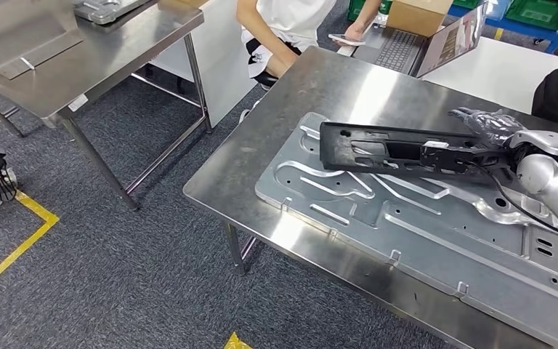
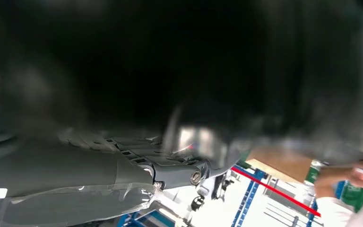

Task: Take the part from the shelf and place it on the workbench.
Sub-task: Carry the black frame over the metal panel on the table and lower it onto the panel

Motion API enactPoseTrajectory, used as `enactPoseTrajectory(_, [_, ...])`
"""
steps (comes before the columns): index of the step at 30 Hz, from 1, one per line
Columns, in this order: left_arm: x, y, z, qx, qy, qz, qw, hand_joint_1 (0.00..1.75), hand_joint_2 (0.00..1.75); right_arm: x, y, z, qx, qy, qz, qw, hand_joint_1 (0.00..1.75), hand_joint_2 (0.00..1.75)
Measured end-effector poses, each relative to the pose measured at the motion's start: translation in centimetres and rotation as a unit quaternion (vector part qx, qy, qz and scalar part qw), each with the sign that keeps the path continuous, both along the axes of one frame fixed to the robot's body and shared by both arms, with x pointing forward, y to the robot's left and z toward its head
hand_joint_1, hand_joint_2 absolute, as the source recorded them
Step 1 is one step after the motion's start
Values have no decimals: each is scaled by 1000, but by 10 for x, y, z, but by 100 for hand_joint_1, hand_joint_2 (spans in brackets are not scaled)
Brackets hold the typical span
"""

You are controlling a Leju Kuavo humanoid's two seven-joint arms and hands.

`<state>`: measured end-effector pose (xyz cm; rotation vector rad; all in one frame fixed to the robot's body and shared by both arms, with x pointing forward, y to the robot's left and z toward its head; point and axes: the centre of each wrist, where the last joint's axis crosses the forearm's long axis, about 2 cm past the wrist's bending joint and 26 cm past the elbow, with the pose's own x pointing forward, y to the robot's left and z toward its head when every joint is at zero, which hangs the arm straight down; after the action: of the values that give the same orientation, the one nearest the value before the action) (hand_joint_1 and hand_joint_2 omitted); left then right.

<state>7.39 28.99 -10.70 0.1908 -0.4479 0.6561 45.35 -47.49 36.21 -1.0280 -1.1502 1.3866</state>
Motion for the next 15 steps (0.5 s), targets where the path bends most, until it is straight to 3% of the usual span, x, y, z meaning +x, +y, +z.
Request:
enactPoseTrajectory(8, [3, -4, 1, -7, 0, -7, 1000, 0, 0, 3, 1, 21, -16, 3, -13, 1000, 0, 0])
enactPoseTrajectory(15, [11, -16, 2, -20, -3, -17, 1000, 0, 0, 11, 22, 93, -43, -37, -21, 998, 0, 0])
